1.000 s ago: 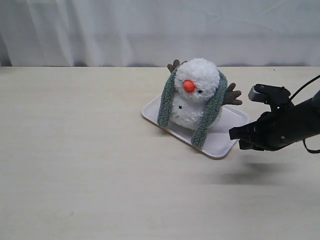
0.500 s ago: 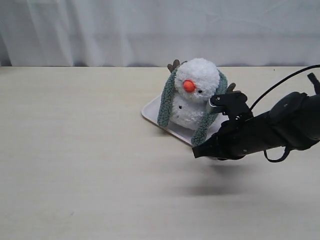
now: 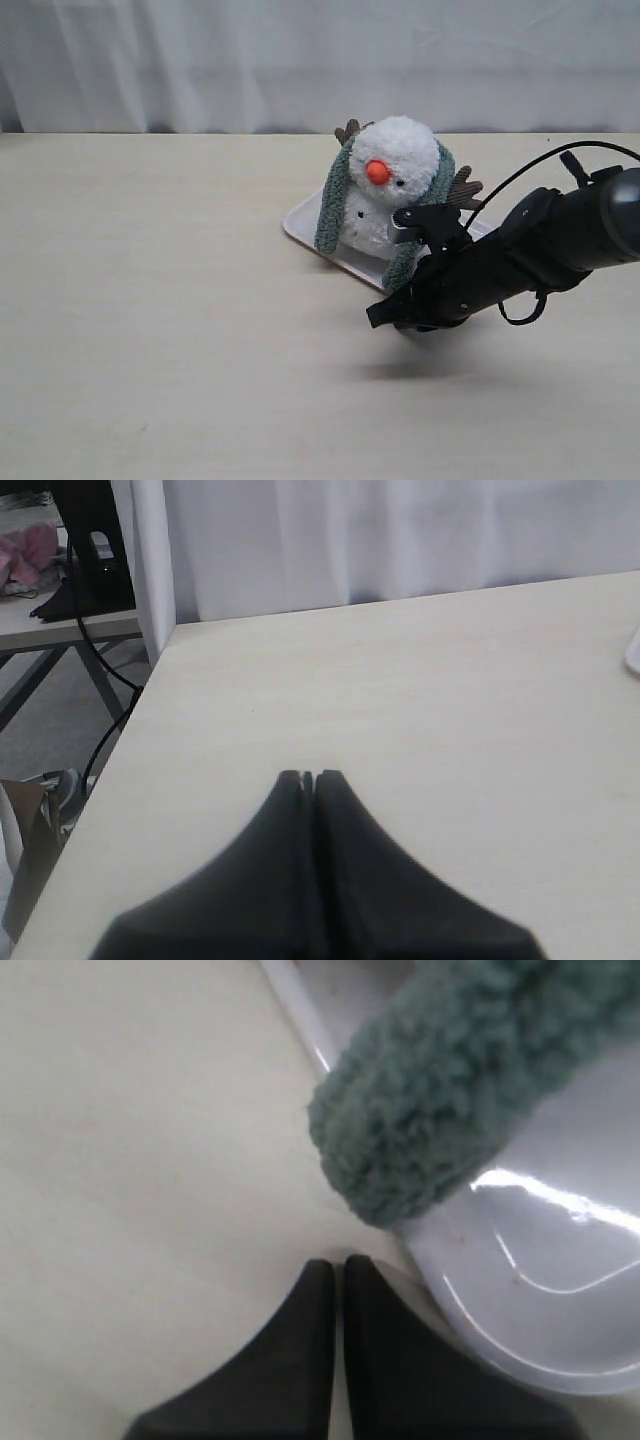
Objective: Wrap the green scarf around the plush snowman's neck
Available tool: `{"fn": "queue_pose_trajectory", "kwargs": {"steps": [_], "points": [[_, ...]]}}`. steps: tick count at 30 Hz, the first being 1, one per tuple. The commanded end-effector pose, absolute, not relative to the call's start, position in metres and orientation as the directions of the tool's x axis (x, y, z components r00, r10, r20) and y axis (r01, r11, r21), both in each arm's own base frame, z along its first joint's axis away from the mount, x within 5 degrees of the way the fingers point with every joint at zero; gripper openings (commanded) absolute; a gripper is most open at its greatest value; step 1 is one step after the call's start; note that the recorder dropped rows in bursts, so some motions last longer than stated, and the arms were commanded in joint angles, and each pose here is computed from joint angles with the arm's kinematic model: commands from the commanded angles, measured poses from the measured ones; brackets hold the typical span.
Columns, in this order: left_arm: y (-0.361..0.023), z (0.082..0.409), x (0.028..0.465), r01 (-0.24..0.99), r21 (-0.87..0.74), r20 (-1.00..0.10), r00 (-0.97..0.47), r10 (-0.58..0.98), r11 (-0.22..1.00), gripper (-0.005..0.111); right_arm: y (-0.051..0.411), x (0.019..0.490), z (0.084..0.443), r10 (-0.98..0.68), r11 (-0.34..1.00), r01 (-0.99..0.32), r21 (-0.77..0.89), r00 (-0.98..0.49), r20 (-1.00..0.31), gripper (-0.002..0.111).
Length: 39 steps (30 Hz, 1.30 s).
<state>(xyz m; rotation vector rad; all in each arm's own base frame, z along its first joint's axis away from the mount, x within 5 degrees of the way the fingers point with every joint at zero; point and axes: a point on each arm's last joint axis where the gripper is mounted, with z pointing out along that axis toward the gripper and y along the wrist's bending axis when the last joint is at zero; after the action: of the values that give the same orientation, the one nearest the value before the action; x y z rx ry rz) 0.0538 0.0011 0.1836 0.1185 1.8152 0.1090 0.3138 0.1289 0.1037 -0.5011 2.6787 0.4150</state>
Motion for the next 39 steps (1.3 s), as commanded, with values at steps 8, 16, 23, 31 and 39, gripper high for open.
{"fn": "queue_pose_trajectory", "kwargs": {"steps": [8, 16, 23, 31, 39], "points": [[0.001, 0.184, 0.054, 0.02, 0.134, -0.963, -0.233, 0.135, 0.991, 0.0, 0.116, 0.313, 0.095, -0.384, 0.901, -0.43, 0.061, -0.854, -0.352, 0.004], [0.001, 0.184, 0.054, 0.02, 0.134, -0.963, -0.233, 0.135, 0.991, 0.0, 0.107, 0.315, 0.094, -0.408, 0.906, -0.423, -0.028, -0.852, -0.328, 0.004], [0.001, 0.184, 0.054, 0.02, 0.134, -0.963, -0.233, 0.135, 0.991, 0.0, 0.105, 0.314, 0.094, -0.425, 0.901, -0.431, -0.053, -0.851, -0.308, 0.004], [0.001, 0.184, 0.054, 0.02, 0.134, -0.963, -0.233, 0.135, 0.991, 0.0, 0.105, 0.314, 0.132, -0.387, 0.914, -0.401, -0.052, -0.829, -0.404, 0.004], [0.001, 0.184, 0.054, 0.02, 0.134, -0.963, -0.233, 0.135, 0.991, 0.0, 0.105, 0.305, 0.198, -0.266, 0.942, -0.335, 0.012, -0.767, -0.584, 0.004]]}}
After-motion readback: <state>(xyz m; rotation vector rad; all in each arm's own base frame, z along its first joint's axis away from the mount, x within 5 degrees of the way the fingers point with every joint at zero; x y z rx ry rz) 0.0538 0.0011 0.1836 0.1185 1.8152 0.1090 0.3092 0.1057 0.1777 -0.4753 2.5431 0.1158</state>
